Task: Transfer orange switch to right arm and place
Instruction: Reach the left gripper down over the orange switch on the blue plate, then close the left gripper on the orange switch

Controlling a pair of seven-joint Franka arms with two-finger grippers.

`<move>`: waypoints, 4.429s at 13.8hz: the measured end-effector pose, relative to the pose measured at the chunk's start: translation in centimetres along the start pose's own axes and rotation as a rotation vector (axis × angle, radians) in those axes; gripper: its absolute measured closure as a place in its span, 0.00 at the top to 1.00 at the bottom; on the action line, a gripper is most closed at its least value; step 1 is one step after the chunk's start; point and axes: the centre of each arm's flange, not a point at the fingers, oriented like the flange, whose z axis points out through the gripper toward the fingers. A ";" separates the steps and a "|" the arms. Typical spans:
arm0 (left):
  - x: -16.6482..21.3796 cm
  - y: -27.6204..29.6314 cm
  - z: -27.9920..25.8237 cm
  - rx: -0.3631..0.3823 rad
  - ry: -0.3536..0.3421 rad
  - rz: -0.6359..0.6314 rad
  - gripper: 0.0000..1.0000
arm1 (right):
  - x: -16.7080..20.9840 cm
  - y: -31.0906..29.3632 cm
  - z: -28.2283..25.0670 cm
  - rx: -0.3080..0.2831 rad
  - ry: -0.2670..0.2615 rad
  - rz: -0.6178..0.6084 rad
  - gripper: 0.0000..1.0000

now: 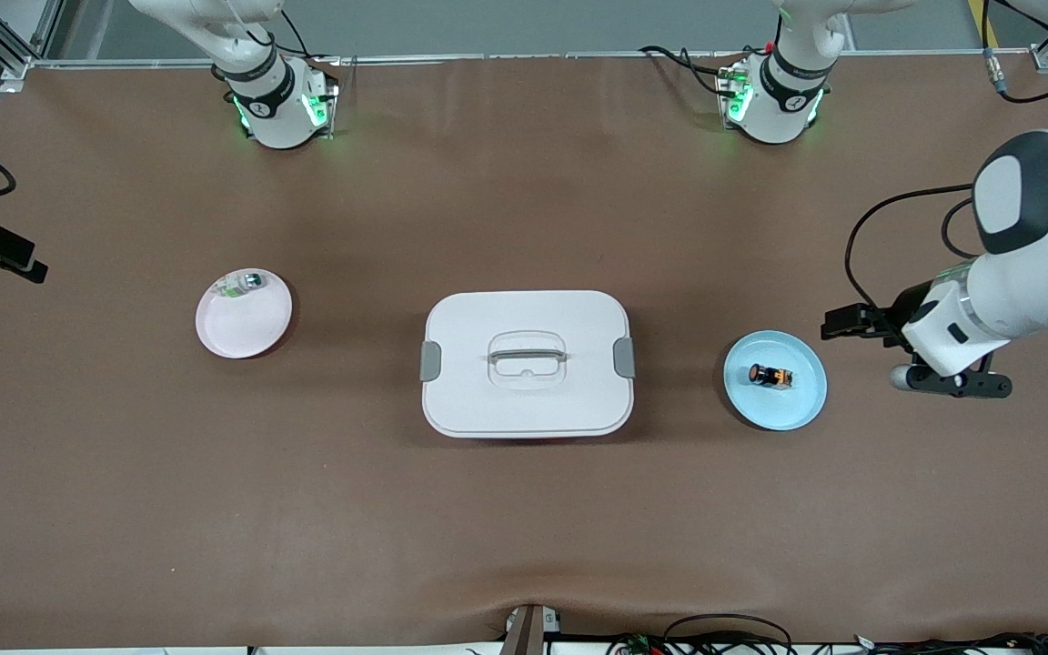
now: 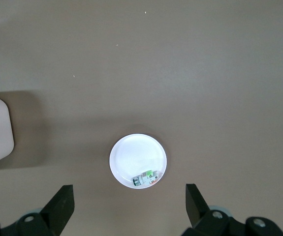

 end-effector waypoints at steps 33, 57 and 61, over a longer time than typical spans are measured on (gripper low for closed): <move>1.5 -3.0 24.7 0.003 0.012 0.093 1.00 | 0.0 0.4 0.0 0.000 0.000 0.008 1.00; 1.3 -3.1 25.2 0.003 0.011 0.084 0.72 | 0.0 1.6 0.0 -0.001 0.002 0.027 1.00; 1.3 -3.0 23.2 0.003 0.017 0.039 0.72 | 0.0 1.7 -0.1 -0.001 0.003 0.029 1.00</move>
